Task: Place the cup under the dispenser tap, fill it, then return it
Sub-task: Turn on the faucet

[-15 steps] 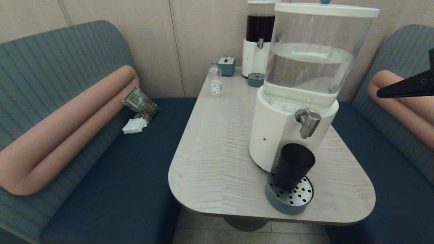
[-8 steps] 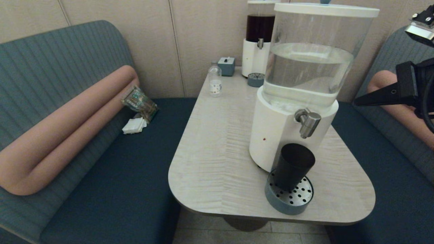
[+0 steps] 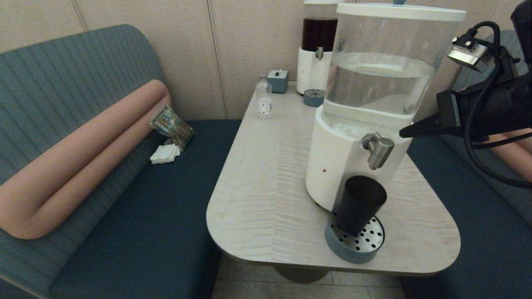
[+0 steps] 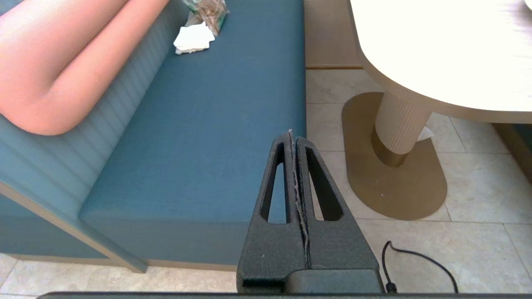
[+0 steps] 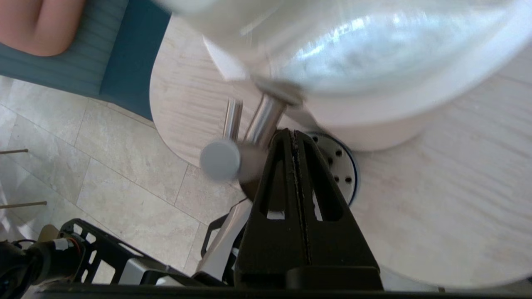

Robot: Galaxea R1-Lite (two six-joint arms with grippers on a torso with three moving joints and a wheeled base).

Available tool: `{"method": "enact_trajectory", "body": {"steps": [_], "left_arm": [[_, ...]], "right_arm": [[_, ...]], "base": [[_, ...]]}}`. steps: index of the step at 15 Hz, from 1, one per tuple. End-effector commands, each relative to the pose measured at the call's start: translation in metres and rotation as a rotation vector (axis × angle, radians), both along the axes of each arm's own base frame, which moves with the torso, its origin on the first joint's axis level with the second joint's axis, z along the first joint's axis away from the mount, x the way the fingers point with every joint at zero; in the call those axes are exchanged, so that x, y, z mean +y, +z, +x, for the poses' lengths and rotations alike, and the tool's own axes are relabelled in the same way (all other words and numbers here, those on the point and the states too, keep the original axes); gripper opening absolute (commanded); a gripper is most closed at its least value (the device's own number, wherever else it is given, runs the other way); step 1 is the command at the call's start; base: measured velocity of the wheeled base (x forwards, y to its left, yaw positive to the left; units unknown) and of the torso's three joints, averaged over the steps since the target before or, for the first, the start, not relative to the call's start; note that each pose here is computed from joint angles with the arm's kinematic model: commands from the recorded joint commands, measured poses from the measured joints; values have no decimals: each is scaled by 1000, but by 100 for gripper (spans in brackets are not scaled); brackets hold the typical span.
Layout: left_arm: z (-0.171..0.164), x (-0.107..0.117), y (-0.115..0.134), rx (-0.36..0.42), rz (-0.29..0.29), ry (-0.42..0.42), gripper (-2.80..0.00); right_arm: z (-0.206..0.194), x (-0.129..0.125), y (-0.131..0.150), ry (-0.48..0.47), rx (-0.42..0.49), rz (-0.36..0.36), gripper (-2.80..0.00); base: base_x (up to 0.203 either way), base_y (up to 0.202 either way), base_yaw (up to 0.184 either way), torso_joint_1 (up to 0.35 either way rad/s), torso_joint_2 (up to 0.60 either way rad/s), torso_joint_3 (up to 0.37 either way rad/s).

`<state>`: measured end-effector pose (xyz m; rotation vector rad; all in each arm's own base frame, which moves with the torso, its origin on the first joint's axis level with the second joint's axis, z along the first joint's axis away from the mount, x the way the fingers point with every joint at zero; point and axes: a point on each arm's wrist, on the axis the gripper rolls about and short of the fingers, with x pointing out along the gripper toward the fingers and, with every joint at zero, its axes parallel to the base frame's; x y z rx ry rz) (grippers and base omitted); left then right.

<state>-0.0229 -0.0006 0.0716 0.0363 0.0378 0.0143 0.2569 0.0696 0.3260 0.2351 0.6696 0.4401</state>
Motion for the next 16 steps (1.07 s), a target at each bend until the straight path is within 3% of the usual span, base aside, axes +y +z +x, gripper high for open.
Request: {"method": "enact_trajectory", "body": {"steps": [1, 16], "left_arm": [[0, 0, 0, 1, 0, 0, -280], [0, 0, 0, 2, 0, 0, -280]], "right_arm": [[11, 5, -8, 7, 26, -4, -280], [21, 29, -14, 70, 43, -9, -280]], "base": [[0, 0, 0, 0, 0, 0], [0, 0, 0, 0, 0, 0]]}}
